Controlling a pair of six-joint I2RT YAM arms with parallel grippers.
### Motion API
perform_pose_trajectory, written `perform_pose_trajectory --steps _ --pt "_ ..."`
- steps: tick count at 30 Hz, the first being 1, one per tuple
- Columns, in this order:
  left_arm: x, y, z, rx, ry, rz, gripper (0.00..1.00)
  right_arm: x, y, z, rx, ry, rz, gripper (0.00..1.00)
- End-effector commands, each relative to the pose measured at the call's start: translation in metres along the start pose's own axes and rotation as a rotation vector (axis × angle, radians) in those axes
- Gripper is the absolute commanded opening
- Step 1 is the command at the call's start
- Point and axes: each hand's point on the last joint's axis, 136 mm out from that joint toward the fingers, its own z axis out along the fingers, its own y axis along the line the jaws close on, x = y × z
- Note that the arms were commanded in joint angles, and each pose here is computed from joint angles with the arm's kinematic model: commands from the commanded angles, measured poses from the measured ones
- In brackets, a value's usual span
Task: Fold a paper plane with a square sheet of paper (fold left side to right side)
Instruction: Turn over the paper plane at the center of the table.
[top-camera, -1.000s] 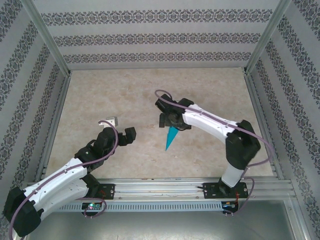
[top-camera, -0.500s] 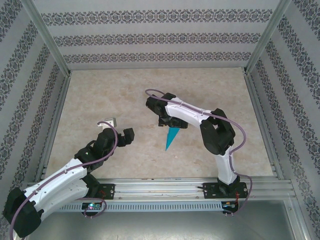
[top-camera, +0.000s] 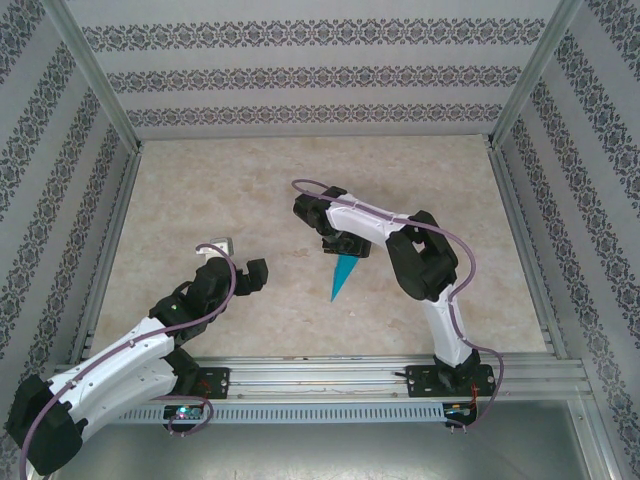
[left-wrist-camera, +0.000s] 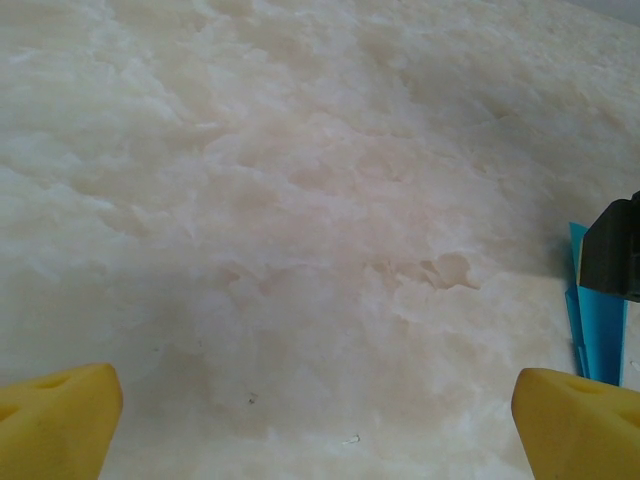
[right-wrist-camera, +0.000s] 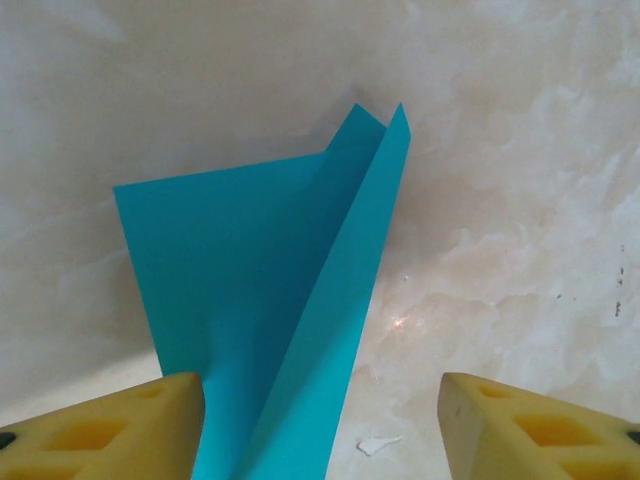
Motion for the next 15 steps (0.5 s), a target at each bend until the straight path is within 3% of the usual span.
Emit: perform_pose_trajectory --steps 1,7,15 --pt "0.0032 0.012 -0.0002 -0.043 0.008 0.02 1.0 -0.0017 0.001 0.0048 0.003 0.009 0.037 0.58" --pt "0.0033 0.0125 -0.0004 -0.045 0.01 0.021 1.0 0.0042 0.0052 0.0117 -0.018 0.033 0.052 0.47" --pt "0.0029 0.0128 -0.0011 -0.049 0.013 0.016 1.0 0.0076 0.0014 0.0066 -0.039 0.036 0.075 0.24"
